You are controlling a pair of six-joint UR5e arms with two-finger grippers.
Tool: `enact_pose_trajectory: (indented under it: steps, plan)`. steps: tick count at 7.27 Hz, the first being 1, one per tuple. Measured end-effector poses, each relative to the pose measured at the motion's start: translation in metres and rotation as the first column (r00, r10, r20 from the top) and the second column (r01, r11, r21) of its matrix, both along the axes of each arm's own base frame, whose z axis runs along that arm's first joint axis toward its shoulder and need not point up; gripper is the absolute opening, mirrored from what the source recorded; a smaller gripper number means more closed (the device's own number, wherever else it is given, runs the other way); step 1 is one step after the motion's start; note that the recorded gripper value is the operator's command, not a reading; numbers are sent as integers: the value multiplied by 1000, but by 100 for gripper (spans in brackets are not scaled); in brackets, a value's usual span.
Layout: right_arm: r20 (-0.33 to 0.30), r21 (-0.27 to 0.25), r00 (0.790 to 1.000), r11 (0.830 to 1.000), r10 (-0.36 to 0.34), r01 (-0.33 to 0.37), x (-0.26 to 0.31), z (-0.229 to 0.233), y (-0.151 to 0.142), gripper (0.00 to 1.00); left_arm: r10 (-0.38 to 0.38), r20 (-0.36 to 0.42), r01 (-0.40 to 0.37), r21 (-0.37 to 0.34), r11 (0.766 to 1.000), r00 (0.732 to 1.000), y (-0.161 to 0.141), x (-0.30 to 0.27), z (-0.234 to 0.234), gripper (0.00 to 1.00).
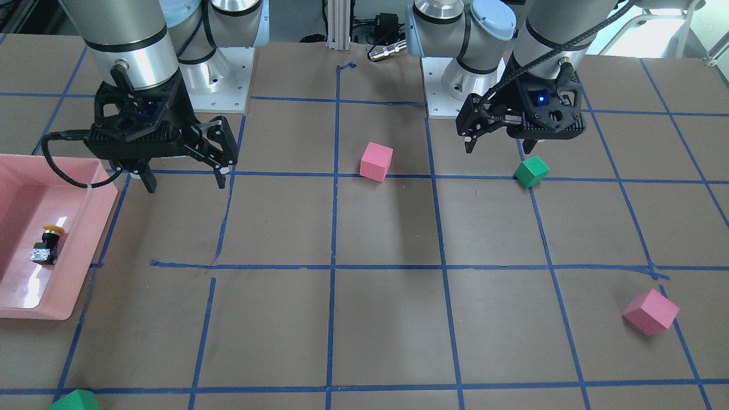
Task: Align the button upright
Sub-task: 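Move the right gripper over the pink tray toward the yellow button switch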
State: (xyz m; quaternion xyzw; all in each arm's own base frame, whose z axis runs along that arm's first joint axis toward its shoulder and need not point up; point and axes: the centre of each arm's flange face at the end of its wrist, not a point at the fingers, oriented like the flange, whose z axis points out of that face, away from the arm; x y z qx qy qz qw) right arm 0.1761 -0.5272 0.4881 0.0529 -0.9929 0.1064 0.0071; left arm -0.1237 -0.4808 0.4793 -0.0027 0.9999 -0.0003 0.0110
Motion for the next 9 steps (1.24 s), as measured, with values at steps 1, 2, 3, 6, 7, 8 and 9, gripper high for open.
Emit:
enact_pose_trajectory:
  steps: [1, 2, 3, 6, 7, 8, 9]
  plan:
    - [-4, 2, 1000, 1000, 3, -3, 0, -1, 0, 100, 0, 0, 0, 0, 1000, 1000, 0, 0, 0, 100]
    - [-10, 8, 1000, 1000, 4, -4, -2, -3, -2, 100, 0, 1, 0, 0, 1000, 1000, 1, 0, 1, 100]
    - [-14, 19, 1000, 1000, -11, 11, -16, -7, -7, 100, -1, 4, 1, 0, 1000, 1000, 1, 0, 1, 100]
    - [-33, 53, 974, 972, -226, 227, -161, -19, -35, 100, -1, 9, 1, 3, 1000, 1000, 1, 1, 0, 100]
    - [-40, 76, 963, 960, -268, 270, -226, -32, -40, 100, -1, 9, 1, 3, 1000, 1000, 1, 1, 0, 100]
    - [-42, 112, 965, 958, -260, 263, -277, -51, -42, 100, -1, 10, 1, 4, 1000, 1000, 2, 1, 0, 100]
    - [-43, 142, 968, 957, -248, 251, -313, -73, -43, 100, -1, 10, 1, 4, 1000, 1000, 1, 1, 0, 100]
